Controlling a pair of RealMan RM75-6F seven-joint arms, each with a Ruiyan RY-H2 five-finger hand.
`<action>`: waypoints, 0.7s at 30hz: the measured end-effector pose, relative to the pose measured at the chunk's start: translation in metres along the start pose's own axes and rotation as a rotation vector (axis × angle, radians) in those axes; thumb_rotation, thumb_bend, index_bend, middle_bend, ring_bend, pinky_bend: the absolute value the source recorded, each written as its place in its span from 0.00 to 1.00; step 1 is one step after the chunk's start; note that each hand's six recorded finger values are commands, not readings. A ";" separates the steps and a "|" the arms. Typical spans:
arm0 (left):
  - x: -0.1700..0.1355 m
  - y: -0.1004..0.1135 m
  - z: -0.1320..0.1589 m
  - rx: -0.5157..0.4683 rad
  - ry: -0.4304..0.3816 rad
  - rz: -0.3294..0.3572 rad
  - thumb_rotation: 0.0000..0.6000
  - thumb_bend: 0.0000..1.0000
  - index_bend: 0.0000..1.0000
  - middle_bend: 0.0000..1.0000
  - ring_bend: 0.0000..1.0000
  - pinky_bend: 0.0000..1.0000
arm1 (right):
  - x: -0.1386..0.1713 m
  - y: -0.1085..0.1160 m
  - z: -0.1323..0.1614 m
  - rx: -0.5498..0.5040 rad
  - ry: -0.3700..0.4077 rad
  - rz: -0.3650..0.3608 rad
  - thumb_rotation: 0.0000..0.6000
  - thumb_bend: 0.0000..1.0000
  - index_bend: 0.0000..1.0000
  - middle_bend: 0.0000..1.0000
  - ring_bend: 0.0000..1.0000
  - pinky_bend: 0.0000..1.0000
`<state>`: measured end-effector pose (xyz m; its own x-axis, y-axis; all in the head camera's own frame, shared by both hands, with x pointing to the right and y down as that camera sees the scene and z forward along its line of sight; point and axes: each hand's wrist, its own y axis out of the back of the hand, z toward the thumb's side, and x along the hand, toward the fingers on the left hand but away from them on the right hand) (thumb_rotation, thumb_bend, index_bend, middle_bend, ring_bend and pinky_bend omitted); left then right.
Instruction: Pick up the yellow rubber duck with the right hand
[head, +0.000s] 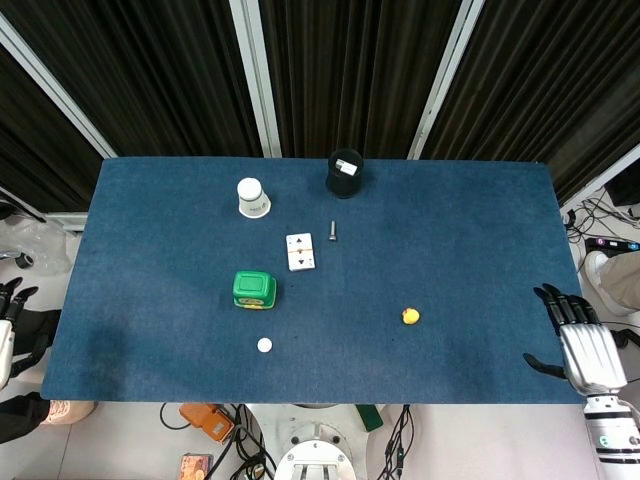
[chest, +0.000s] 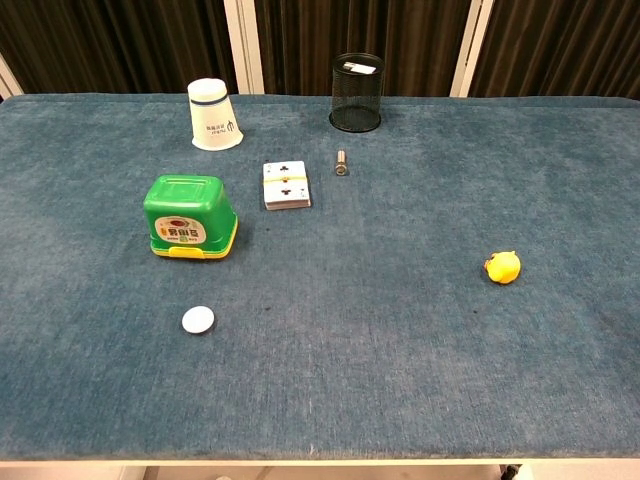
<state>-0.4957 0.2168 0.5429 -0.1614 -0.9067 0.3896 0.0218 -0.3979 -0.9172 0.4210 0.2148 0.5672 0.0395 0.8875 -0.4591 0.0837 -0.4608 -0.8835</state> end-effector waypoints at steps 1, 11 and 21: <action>0.000 0.000 0.000 0.001 0.001 -0.001 1.00 0.30 0.17 0.05 0.07 0.17 | -0.002 -0.003 0.003 0.002 0.014 0.013 1.00 0.19 0.16 0.15 0.20 0.18; 0.000 -0.001 -0.002 0.010 0.014 -0.018 1.00 0.30 0.17 0.05 0.07 0.17 | -0.040 -0.034 0.044 -0.037 0.197 0.111 1.00 0.19 0.29 0.16 0.25 0.23; -0.001 0.000 -0.004 0.006 0.021 -0.018 1.00 0.30 0.17 0.05 0.07 0.17 | -0.085 -0.079 0.071 -0.024 0.293 0.199 1.00 0.19 0.36 0.16 0.25 0.23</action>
<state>-0.4998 0.2181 0.5426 -0.1826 -0.8963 0.4042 0.0247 -0.4151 -0.9094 0.3401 0.1750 0.6693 0.3406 0.7451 -0.5734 0.0686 -0.6280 -0.7752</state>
